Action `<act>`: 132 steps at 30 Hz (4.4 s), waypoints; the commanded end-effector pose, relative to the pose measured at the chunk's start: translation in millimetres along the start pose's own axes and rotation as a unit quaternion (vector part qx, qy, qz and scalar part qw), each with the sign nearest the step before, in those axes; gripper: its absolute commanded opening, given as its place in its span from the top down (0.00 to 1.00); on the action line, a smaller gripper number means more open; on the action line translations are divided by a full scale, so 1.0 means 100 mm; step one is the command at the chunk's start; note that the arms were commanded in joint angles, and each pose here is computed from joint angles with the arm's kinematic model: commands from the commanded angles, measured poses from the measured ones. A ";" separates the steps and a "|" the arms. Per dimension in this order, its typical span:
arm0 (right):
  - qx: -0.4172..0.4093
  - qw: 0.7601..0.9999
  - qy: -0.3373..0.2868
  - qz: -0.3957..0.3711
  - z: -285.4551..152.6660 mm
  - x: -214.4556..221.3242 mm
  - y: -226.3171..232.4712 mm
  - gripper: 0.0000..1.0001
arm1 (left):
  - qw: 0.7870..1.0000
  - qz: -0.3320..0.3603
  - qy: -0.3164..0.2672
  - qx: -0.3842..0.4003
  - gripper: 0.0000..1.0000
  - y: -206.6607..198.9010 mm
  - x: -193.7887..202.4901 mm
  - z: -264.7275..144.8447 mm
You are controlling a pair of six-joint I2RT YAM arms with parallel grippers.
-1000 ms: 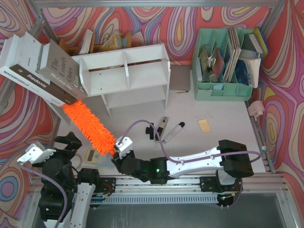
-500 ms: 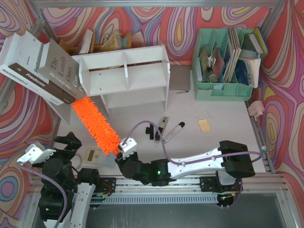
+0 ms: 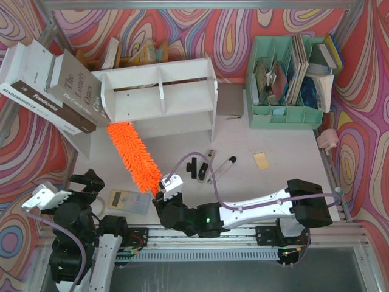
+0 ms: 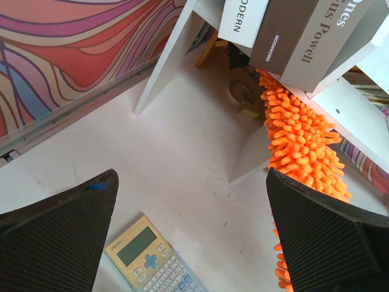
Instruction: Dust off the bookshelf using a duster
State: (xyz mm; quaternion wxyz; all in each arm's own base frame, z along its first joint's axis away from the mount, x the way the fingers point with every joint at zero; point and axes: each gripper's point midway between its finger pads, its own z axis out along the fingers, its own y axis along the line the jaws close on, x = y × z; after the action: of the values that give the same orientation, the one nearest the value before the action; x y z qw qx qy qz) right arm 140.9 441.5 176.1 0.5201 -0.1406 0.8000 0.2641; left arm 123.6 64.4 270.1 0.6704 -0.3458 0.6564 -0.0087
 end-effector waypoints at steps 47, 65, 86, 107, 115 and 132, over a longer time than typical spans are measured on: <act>0.158 0.982 0.066 0.080 0.07 0.41 0.04 1.00 | 1.000 -0.007 0.001 -0.005 0.02 0.06 -0.02 -0.06; 0.128 0.990 -0.010 0.058 -0.03 0.02 0.25 1.00 | 1.000 -0.006 0.001 -0.005 0.01 0.07 -0.02 -0.06; 0.162 0.978 0.100 0.082 0.13 0.48 -0.06 1.00 | 1.000 -0.007 0.001 -0.005 0.02 0.07 -0.02 -0.06; 0.146 0.986 0.043 0.074 0.09 0.26 -0.01 1.00 | 1.000 -0.007 0.003 -0.002 0.01 0.06 -0.01 -0.06; 0.133 0.989 -0.058 0.029 -0.15 -0.08 0.23 1.00 | 1.000 -0.006 0.003 -0.003 0.01 0.06 -0.01 -0.06; 0.150 0.984 0.064 0.070 0.11 0.36 0.03 1.00 | 1.000 -0.006 0.004 -0.002 0.01 0.06 -0.01 -0.06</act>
State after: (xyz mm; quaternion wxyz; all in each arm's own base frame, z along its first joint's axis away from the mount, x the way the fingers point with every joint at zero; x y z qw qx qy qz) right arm 110.8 457.3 146.0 0.4754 -0.0668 0.8595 0.1756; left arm 119.6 64.9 264.2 0.6601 -0.3482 0.6655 -0.0096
